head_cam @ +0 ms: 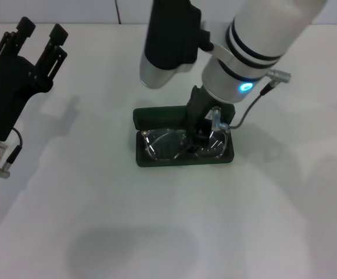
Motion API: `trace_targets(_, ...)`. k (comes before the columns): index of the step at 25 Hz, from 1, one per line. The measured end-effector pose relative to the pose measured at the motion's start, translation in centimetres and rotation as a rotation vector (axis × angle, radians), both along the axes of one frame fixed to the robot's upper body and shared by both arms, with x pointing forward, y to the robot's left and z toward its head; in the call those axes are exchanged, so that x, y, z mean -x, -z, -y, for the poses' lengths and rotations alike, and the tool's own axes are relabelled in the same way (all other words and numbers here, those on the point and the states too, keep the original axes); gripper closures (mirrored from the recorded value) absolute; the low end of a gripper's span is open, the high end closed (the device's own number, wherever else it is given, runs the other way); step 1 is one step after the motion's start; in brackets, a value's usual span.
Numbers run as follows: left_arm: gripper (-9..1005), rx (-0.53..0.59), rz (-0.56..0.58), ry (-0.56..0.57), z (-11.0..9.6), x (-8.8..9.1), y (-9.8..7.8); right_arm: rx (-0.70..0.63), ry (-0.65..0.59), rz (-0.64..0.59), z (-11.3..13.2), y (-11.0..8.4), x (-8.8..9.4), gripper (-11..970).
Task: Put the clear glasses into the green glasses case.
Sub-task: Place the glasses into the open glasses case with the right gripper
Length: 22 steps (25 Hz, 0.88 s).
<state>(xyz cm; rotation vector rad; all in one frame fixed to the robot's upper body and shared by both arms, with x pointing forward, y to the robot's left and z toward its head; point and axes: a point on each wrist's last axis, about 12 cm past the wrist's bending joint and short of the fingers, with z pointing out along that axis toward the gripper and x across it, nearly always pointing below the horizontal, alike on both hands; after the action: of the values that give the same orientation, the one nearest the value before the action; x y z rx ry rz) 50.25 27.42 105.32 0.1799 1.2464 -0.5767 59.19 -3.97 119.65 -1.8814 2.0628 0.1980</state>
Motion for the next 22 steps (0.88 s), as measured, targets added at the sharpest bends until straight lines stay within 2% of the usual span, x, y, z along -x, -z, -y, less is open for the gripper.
trace_targets(6, 299, -0.003, 0.002, 0.012, 0.2, -0.2, -0.1, 0.033, 0.025, -0.023, 0.8, 1.3, -0.2, 451)
trace_targets(15, 299, -0.003, -0.001, 0.013, 0.3, -0.2, 0.0, 0.012, -0.006, 0.021, 0.0, 2.9, 0.2, 452)
trace_targets(22, 299, -0.004, -0.001, 0.014, 0.4, -0.2, -0.1, 0.022, -0.016, 0.027, -0.2, 3.3, 0.5, 453)
